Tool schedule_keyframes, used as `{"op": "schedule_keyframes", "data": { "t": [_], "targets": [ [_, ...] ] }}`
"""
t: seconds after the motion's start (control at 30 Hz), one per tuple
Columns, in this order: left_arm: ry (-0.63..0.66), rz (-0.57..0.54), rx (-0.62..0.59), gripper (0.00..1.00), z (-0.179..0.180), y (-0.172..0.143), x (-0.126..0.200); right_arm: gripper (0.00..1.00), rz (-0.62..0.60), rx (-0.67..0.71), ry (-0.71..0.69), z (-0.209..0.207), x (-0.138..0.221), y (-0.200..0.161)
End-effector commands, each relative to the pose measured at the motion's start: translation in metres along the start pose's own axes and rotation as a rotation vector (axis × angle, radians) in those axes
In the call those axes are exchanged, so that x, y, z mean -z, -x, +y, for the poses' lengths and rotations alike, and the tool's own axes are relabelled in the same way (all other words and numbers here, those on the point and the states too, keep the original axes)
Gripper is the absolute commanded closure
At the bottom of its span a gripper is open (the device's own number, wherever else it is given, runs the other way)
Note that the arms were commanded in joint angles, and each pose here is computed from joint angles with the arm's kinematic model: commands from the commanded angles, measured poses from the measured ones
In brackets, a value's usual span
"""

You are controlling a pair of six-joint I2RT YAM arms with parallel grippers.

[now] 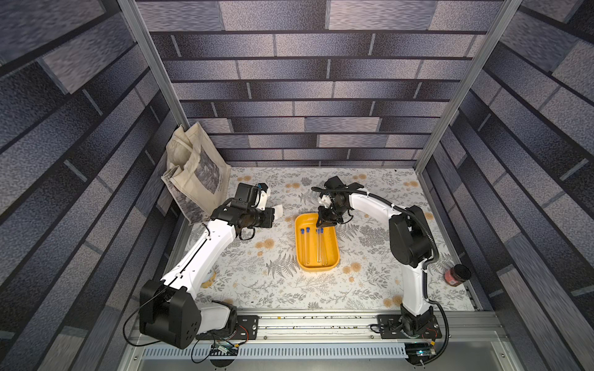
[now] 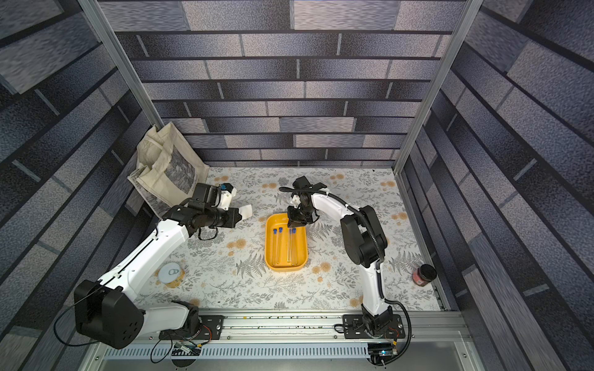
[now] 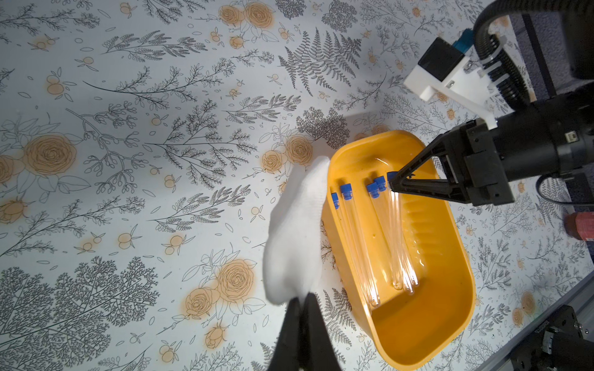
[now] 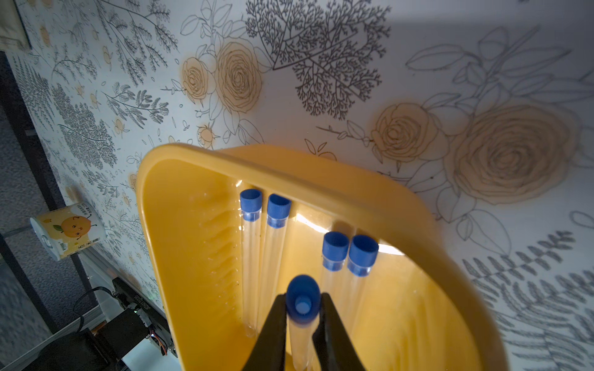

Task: Wipe the exteriors of test tubes
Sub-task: Place the test tube in the storage box, then place the cleaning item at the center of the board.

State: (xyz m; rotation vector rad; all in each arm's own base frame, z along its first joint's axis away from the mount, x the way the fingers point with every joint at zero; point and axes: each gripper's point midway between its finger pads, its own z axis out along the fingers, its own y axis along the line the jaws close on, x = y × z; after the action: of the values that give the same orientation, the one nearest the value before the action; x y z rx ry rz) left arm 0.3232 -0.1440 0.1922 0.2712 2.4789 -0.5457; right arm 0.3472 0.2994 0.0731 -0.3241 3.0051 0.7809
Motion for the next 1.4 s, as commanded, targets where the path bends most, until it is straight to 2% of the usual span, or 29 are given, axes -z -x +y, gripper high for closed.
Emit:
{"op": "schedule_keyframes", "data": {
  "t": [0.0,0.33,0.43,0.53,0.6,0.7,0.77,0.83,0.97,1.07,1.13,1.27,1.37],
  "targets": [
    [-0.017,0.004,-0.008,0.96,-0.001,-0.003,-0.002,0.80,0.006,-0.018,-0.007,-0.003,-0.013,-0.001],
    [-0.028,0.016,-0.001,0.96,-0.002,-0.004,-0.005,0.74,-0.036,-0.026,0.030,0.006,-0.007,0.006],
    [-0.032,0.019,0.001,0.95,-0.002,-0.004,-0.007,0.71,-0.075,0.006,0.044,0.015,0.011,0.005],
    [-0.052,0.031,0.008,0.95,-0.005,-0.006,-0.012,0.65,-0.158,0.074,0.010,0.019,0.044,0.004],
    [-0.064,0.043,0.012,0.95,-0.008,-0.007,-0.016,0.53,-0.228,0.112,-0.086,0.007,0.065,0.002],
    [-0.069,0.081,0.024,0.95,-0.011,-0.015,-0.026,0.20,-0.370,0.101,-0.232,-0.020,0.098,0.002],
    [-0.083,0.099,0.027,0.95,-0.015,-0.019,-0.031,0.07,-0.425,0.070,-0.217,-0.026,0.112,0.001],
    [-0.110,0.092,0.014,0.95,-0.025,-0.022,-0.032,0.00,-0.451,0.069,-0.129,-0.019,0.116,0.000],
    [-0.141,0.109,-0.028,0.94,-0.042,-0.029,-0.031,0.00,-0.465,0.076,-0.052,-0.011,0.120,-0.003],
    [-0.090,0.140,0.004,0.94,-0.036,-0.041,-0.033,0.00,-0.468,0.073,-0.031,-0.012,0.122,-0.007],
    [-0.105,0.144,0.012,0.94,-0.040,-0.050,-0.032,0.00,-0.482,0.086,0.026,-0.003,0.125,-0.011],
    [-0.173,0.110,-0.058,0.93,-0.068,-0.058,-0.023,0.00,-0.491,0.095,0.179,0.016,0.129,-0.019],
    [-0.192,0.124,-0.100,0.92,-0.083,-0.066,-0.017,0.00,-0.486,0.075,0.210,0.013,0.129,-0.025]
  ]
}}
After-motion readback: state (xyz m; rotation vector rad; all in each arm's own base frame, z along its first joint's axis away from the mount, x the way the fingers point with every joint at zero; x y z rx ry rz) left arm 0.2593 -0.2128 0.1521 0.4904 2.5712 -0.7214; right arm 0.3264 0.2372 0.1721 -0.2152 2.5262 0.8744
